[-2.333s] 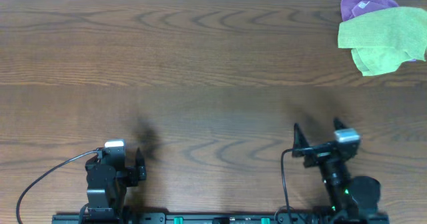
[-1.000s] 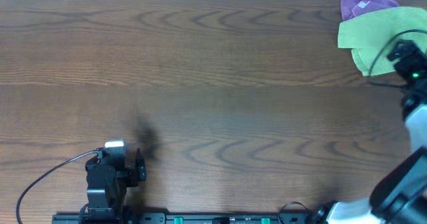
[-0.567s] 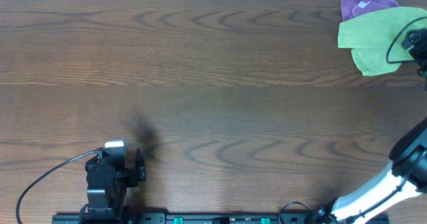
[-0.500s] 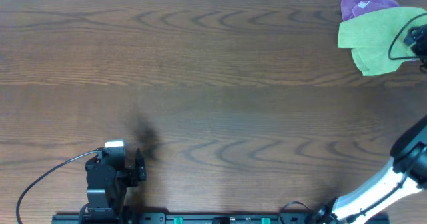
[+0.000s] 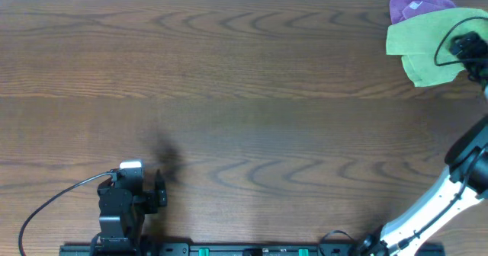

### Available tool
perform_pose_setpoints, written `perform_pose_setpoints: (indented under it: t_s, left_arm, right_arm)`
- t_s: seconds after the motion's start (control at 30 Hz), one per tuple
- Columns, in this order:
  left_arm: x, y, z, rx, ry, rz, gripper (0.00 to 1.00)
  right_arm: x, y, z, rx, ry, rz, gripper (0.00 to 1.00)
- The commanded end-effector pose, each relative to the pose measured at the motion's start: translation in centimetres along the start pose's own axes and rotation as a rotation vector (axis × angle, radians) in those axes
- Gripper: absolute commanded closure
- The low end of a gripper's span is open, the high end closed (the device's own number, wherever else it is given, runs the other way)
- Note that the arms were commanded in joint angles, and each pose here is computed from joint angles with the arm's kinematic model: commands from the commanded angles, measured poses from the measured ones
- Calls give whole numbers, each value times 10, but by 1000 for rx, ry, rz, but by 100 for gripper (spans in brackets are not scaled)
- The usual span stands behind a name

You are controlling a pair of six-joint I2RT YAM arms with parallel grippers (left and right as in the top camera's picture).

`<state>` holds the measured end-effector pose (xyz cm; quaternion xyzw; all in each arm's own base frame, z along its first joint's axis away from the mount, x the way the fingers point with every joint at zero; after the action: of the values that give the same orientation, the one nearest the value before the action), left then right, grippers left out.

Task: Fold the cloth
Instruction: 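Reach the right gripper to the lime-green cloth on the pile and grasp it, then lift the green cloth with the right gripper and pull it toward table center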

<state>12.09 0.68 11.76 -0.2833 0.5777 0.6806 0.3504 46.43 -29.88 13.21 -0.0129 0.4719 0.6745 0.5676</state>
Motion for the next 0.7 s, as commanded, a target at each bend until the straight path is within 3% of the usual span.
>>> perform_pose_setpoints:
  t_s: [0.0, 0.03, 0.1, 0.4, 0.53, 0.67]
  left_arm:
    - [8, -3, 0, -9, 3, 41, 5]
    - [8, -3, 0, -9, 3, 41, 5]
    - [8, -3, 0, -9, 3, 41, 5]
    - [8, -3, 0, -9, 3, 41, 5]
    - [8, -3, 0, -9, 3, 41, 4]
    - [8, -3, 0, -9, 3, 41, 4]
  right_arm:
    - [7, -10, 15, -28, 68, 19, 11]
    - [9, -12, 17, -25, 75, 21, 11]
    - [12, -14, 20, -21, 81, 25, 20]
    - [13, -15, 24, -28, 75, 26, 85]
    - [5, -11, 37, -98, 69, 31, 98]
    - [-15, 3, 60, -174, 82, 37, 98]
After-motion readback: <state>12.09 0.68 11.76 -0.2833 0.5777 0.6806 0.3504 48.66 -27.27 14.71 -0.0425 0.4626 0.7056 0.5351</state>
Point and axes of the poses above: each gripper's point midway between its finger pads, its own y axis back along the fingers, its own z axis along the line the jaws close on, x = y × z, the point moved 8 cm from there along y, back along the fingers, and after that the axes turned 8 degrees about -y, right-handed, at the moved point
